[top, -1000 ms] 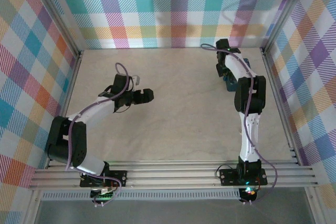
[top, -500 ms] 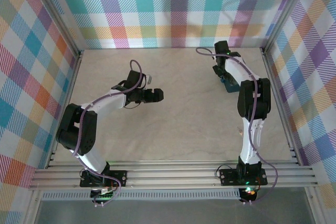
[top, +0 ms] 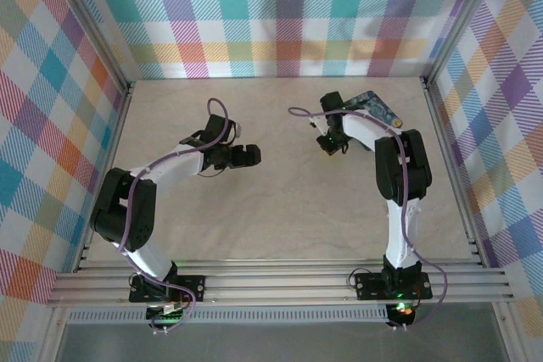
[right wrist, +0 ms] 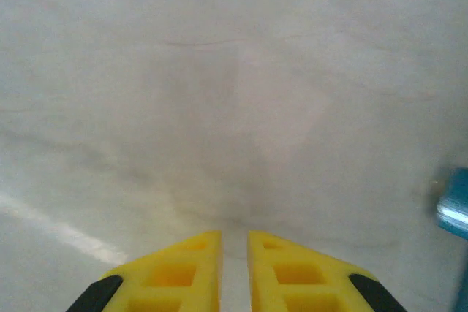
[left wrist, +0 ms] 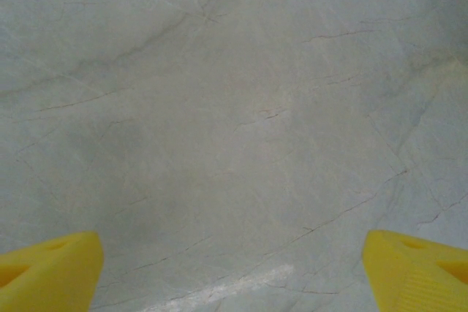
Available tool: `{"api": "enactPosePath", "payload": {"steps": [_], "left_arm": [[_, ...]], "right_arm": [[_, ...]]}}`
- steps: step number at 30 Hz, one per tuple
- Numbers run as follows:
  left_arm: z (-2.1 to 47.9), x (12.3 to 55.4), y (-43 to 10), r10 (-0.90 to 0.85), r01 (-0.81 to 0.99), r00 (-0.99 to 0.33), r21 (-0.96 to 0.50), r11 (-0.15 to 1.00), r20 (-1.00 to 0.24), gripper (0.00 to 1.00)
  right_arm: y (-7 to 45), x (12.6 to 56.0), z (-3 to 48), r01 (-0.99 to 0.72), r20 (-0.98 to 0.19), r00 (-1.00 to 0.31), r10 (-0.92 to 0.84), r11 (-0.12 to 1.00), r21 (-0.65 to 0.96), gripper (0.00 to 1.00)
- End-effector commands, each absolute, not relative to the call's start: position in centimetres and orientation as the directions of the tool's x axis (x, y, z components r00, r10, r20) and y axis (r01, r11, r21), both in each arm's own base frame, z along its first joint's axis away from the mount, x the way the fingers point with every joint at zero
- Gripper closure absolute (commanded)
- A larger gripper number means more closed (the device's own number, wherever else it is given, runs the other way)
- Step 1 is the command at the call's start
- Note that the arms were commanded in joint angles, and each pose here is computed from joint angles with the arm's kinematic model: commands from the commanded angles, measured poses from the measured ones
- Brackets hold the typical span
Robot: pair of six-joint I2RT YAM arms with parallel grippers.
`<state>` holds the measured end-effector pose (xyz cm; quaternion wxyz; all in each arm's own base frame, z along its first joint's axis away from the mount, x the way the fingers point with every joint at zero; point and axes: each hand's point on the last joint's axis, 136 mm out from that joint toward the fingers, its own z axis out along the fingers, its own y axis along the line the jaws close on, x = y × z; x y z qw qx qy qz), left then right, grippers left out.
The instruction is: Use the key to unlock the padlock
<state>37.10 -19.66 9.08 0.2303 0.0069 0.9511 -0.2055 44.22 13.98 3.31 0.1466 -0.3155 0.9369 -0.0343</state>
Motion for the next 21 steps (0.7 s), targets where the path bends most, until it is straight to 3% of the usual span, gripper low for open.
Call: {"api": "enactPosePath", "payload": {"steps": [1,8,10,12,16,21], "left_arm": [[11.2,37.0,-19.6,-0.104,0.101,-0.881,-0.399,0.911,-0.461,0.09],[11.5,36.7,-19.5,-0.111,0.097,-0.879,-0.403,0.91,-0.464,0.08],[11.5,36.7,-19.6,-0.114,0.095,-0.881,-0.409,0.908,-0.458,0.08],[11.2,36.8,-19.8,-0.117,0.091,-0.886,-0.416,0.905,-0.449,0.08],[11.1,37.1,-20.3,-0.12,0.092,-0.89,-0.431,0.898,-0.441,0.08],[10.5,37.1,-20.4,-0.111,0.09,-0.898,-0.425,0.901,-0.425,0.08]], "right_arm": [[13.9,45.0,6.0,-0.568,-0.324,-0.746,-0.582,0.81,-0.149,0.83],[13.4,46.9,11.1,-0.49,-0.432,-0.73,-0.53,0.846,-0.211,0.79],[12.1,48.2,12.6,-0.415,-0.458,-0.748,-0.481,0.877,-0.243,0.69],[10.1,49.7,13.7,-0.312,-0.474,-0.782,-0.404,0.913,-0.264,0.48],[6.2,52.3,13.9,-0.141,-0.47,-0.843,-0.261,0.951,-0.275,0.18],[1.7,54.9,12.6,0.043,-0.446,-0.893,-0.064,0.973,-0.226,0.08]]}}
